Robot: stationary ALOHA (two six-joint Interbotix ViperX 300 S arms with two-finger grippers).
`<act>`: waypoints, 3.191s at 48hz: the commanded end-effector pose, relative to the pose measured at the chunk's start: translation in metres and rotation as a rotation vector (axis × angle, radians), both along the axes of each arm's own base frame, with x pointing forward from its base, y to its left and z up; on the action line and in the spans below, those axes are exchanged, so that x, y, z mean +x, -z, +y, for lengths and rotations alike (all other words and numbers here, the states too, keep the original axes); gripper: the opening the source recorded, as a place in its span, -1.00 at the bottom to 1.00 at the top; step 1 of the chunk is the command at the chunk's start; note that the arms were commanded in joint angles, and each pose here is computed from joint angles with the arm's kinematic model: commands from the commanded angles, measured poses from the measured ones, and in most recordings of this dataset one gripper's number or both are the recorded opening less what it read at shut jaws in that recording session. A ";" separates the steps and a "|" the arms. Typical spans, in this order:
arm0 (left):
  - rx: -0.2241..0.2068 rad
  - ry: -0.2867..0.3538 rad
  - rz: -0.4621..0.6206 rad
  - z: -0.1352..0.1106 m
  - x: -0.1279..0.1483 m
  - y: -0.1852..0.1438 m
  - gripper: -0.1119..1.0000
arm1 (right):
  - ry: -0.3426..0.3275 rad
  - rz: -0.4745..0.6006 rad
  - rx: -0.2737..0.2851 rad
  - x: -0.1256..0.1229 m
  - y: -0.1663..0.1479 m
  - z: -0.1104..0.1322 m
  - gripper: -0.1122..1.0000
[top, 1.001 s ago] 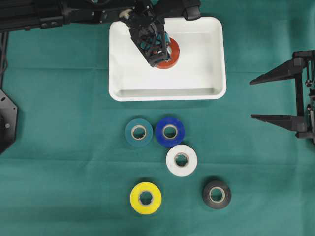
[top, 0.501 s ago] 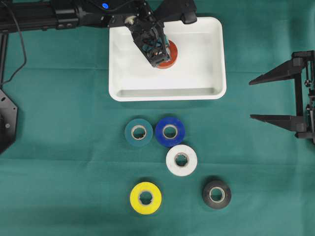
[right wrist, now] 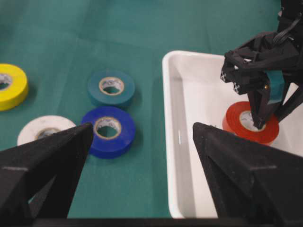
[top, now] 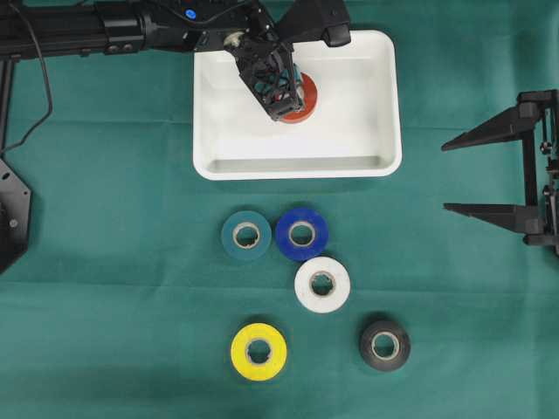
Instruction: Pick up the tape from a random location and place it into the white case.
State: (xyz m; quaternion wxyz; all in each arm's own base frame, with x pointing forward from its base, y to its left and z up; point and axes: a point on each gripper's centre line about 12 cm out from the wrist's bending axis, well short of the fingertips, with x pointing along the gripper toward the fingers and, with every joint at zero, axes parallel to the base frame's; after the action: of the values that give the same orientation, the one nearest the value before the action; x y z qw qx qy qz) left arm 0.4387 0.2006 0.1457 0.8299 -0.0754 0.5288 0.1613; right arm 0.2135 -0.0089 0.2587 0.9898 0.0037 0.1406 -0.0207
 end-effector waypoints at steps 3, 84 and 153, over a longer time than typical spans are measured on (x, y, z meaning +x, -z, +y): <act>0.016 -0.003 -0.040 0.002 0.003 -0.016 -0.37 | 0.001 -0.026 -0.004 0.003 -0.010 0.000 0.82; 0.032 0.246 -0.103 -0.120 0.002 -0.084 0.74 | 0.002 -0.031 -0.001 0.003 -0.011 0.000 0.82; 0.169 0.278 -0.592 -0.163 -0.183 -0.148 0.73 | 0.003 -0.049 0.004 -0.001 -0.018 0.000 0.82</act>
State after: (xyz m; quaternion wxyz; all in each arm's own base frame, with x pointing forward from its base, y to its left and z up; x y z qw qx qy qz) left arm 0.2637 0.0393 0.2831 0.9575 0.0203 0.2813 0.0606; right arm 0.2097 -0.0087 0.2647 0.9910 0.0050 0.1322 -0.0210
